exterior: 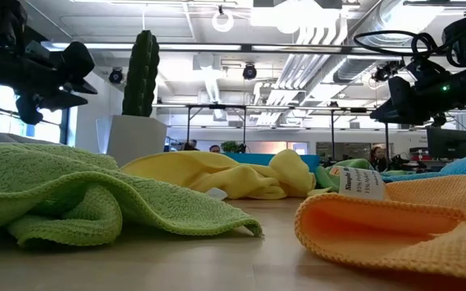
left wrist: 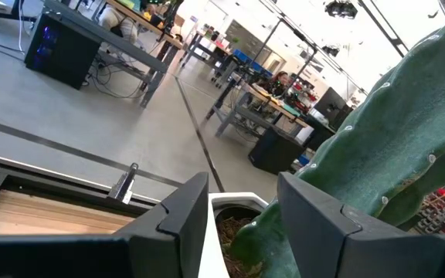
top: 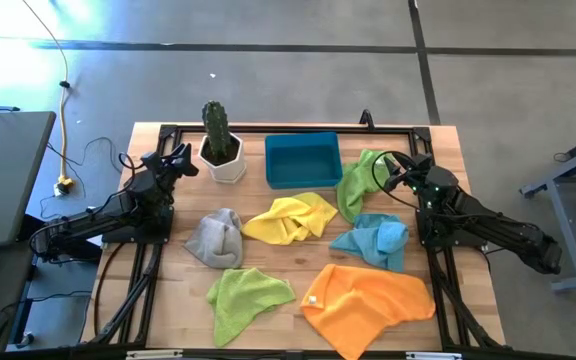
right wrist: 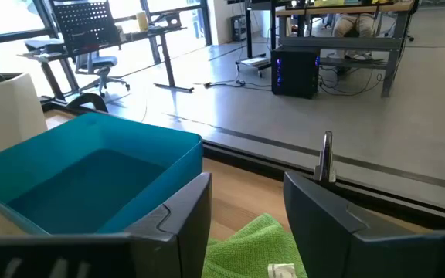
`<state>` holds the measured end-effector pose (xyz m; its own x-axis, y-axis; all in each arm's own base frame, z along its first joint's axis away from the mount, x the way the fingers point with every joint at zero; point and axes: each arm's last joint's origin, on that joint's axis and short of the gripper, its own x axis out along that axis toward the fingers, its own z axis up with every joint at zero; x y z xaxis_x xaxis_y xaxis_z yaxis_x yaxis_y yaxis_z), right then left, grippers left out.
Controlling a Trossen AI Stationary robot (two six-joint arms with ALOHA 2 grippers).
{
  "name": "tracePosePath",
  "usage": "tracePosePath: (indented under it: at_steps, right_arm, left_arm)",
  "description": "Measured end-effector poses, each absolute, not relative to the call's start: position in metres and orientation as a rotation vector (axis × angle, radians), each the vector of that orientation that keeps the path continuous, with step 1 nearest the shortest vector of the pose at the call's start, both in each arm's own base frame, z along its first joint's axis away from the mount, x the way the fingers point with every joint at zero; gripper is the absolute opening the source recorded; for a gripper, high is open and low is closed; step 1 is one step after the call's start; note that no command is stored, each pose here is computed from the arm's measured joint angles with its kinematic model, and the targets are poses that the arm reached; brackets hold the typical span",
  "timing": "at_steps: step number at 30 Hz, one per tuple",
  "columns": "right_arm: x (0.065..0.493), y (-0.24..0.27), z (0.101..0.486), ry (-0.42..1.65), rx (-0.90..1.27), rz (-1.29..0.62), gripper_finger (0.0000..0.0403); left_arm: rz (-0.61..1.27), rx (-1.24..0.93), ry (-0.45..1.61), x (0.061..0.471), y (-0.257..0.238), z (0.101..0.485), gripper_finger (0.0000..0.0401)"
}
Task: Fold microfiber towels
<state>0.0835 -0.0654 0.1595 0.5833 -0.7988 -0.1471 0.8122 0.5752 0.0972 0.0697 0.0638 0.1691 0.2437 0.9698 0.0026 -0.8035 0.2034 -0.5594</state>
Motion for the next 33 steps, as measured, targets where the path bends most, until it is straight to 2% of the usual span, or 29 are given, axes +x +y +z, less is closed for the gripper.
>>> tracePosePath:
  at_steps: [16,26,30,33]
  right_arm:
    - [0.0835,-0.0654,0.1596,0.091,0.159,-0.945,0.0154]
    - [0.0817,-0.0670,0.1598,0.166,0.008,-0.989,0.0154]
    - [0.0818,-0.0672,0.1611,0.148,0.014,-0.995,0.0154]
    - [0.0843,-0.0663,0.1678,0.022,0.111,-0.920,0.0154]
  left_arm:
    - [1.283,-0.502,-0.395,0.0697,0.0638,0.1690,0.0147]
    - [1.282,-0.502,-0.395,0.0697,0.0638,0.1691,0.0147]
    - [1.282,-0.502,-0.395,0.0697,0.0638,0.1691,0.0147]
    - [1.282,-0.502,-0.395,0.0697,0.0638,0.1690,0.0147]
